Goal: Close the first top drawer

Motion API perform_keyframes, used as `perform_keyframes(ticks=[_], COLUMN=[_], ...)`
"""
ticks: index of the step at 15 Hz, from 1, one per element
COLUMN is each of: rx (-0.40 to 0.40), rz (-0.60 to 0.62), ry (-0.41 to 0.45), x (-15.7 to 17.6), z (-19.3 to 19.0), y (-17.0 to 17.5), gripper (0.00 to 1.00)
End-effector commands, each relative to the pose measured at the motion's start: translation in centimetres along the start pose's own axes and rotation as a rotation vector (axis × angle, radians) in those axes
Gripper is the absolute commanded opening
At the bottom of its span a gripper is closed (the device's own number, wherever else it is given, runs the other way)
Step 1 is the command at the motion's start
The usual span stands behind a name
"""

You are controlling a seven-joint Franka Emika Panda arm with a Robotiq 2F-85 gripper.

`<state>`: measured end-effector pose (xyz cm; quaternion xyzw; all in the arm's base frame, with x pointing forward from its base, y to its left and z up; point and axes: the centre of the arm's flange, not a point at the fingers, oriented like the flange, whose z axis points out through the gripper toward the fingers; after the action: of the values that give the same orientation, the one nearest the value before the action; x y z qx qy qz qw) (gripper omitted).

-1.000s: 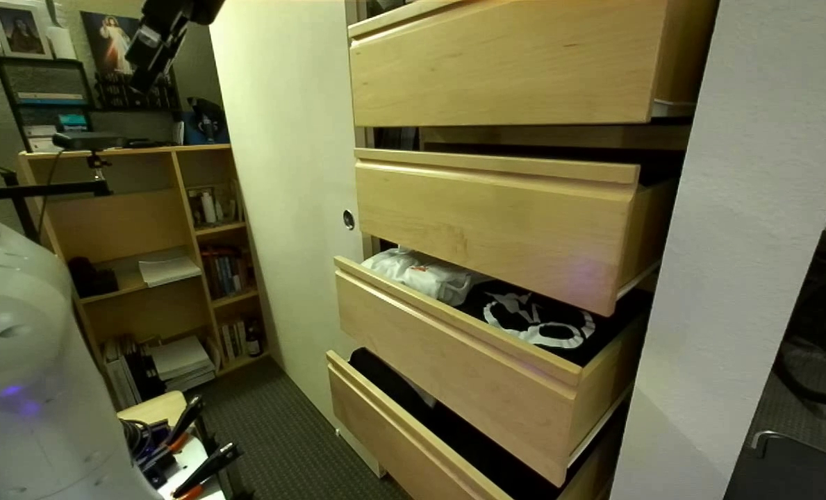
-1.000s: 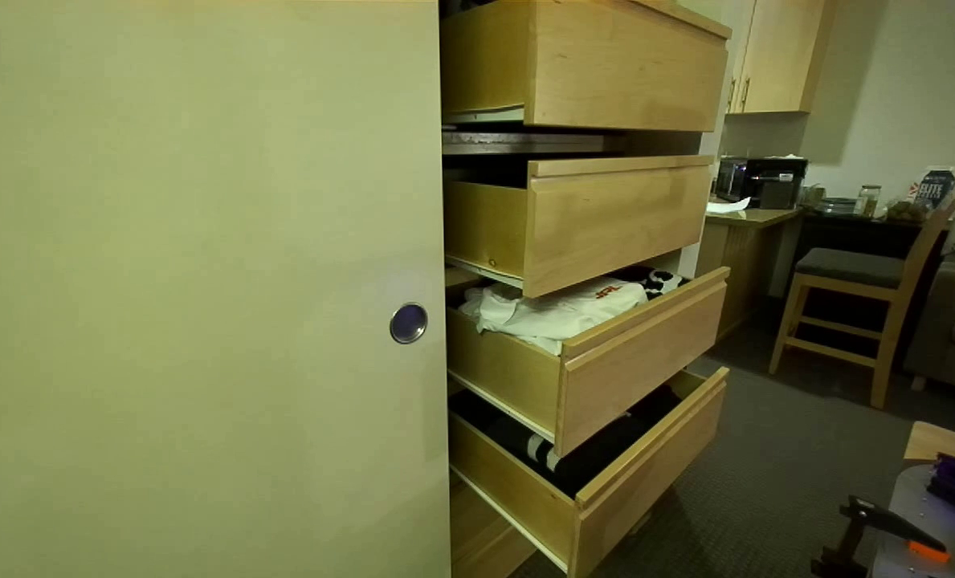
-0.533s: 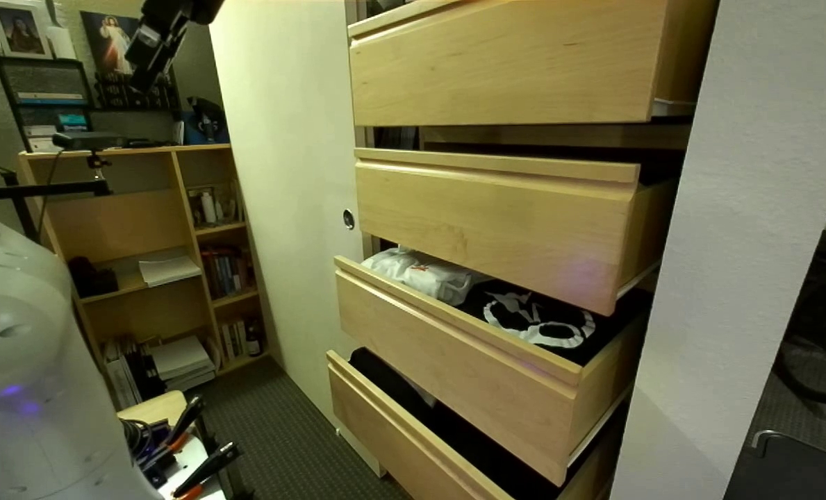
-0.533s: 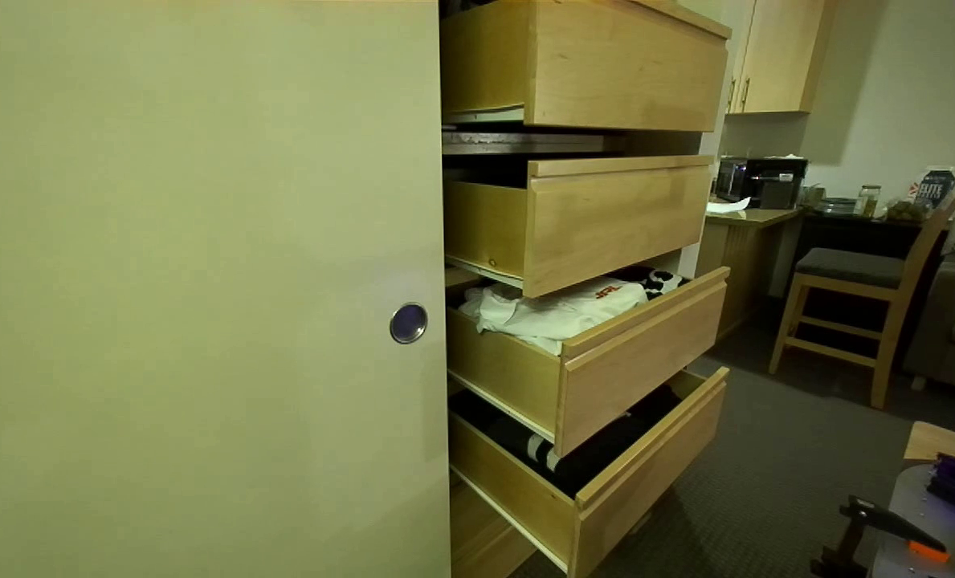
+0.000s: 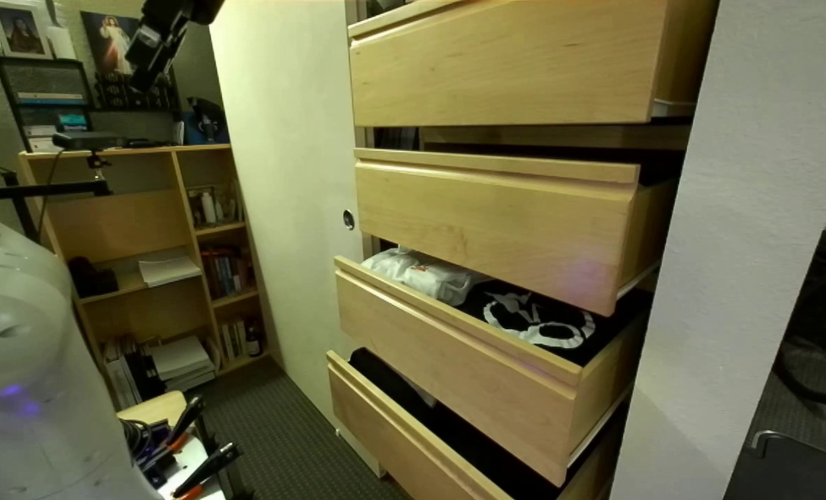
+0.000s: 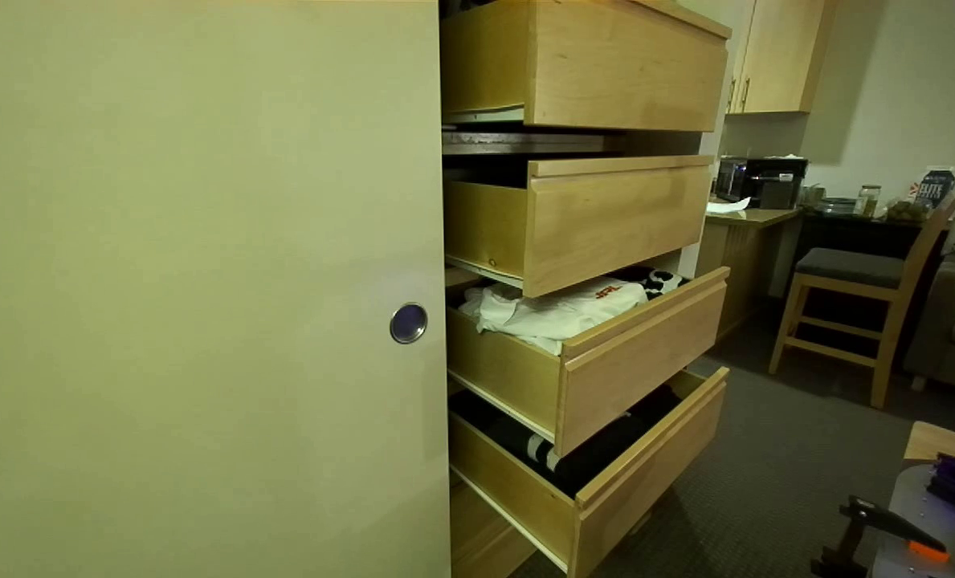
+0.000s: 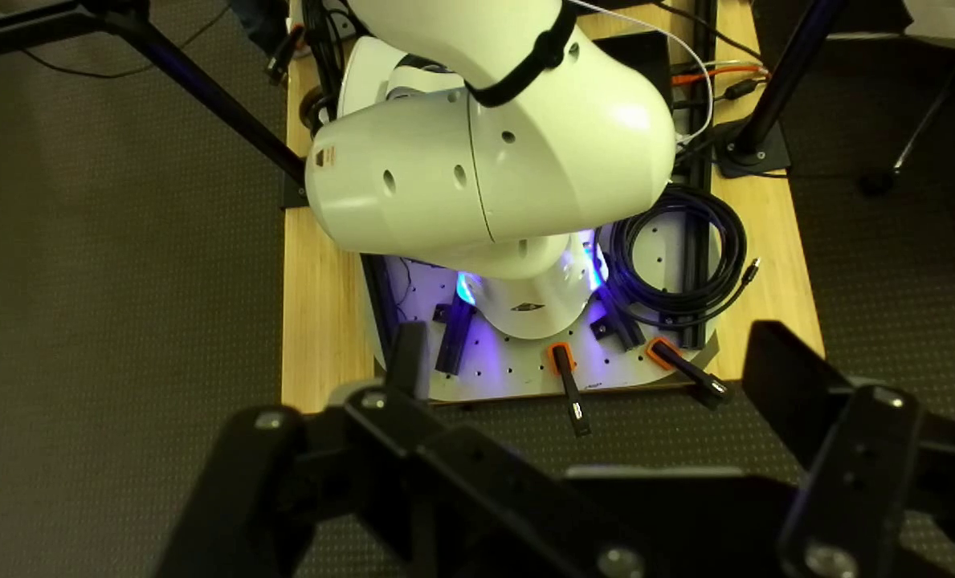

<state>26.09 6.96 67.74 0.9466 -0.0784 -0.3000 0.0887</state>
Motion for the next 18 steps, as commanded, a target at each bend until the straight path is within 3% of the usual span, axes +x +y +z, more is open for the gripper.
perform_keyframes(ticks=[1, 10, 18], rx=[-0.003, -0.019, -0.067], rz=[-0.01, -0.05, -0.037], ry=[0.002, 0.071, 0.16], x=[0.9, 4.3, 9.8], z=[-0.1, -0.9, -2.1], y=[-0.2, -1.4, -1.7], gripper=[1.0, 1.0, 1.0])
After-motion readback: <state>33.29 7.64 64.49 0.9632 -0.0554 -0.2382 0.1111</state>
